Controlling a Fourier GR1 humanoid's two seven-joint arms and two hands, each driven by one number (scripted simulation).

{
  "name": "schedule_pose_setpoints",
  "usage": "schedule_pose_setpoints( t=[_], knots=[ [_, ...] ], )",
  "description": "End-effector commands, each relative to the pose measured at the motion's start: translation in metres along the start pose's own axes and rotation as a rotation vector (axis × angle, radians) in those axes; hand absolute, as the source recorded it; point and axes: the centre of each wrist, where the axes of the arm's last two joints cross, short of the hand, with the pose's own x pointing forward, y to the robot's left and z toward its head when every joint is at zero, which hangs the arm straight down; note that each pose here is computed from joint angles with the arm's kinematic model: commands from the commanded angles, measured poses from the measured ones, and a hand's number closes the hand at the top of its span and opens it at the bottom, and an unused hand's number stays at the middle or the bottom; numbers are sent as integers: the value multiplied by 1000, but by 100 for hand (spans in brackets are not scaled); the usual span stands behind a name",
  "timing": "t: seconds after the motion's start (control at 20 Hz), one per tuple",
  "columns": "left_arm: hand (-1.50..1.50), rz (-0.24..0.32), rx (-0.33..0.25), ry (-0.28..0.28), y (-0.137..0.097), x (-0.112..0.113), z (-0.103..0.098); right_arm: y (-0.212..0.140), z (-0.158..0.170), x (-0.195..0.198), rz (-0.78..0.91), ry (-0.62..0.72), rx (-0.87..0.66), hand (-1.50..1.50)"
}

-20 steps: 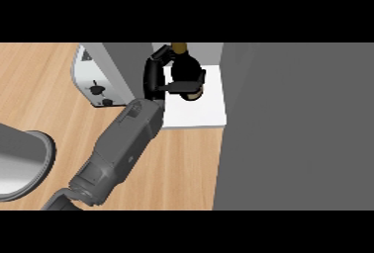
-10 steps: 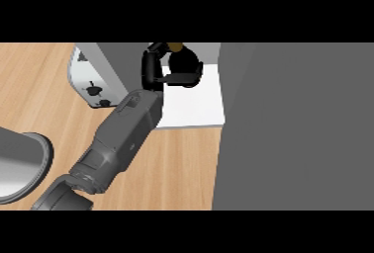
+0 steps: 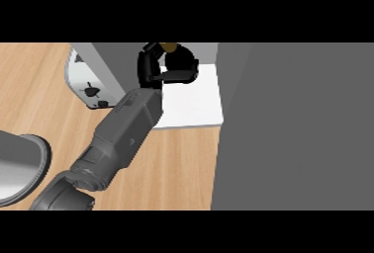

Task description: Pick up the wine, place it into the cabinet and close the cabinet

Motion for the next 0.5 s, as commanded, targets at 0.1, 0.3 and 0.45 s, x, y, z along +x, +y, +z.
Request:
schedule_pose_setpoints(
  t=[0.1,0.3,0.45],
  knots=[
    [150,19,16,20,18,-12,3,1,9,5,-13,-32,-2,-150],
    [150,3,14,16,1,6,-9,4,16,16,-23,-23,20,-150],
    [150,-54,29,11,17,-7,-4,4,11,7,-15,-20,33,-150]
  ],
)
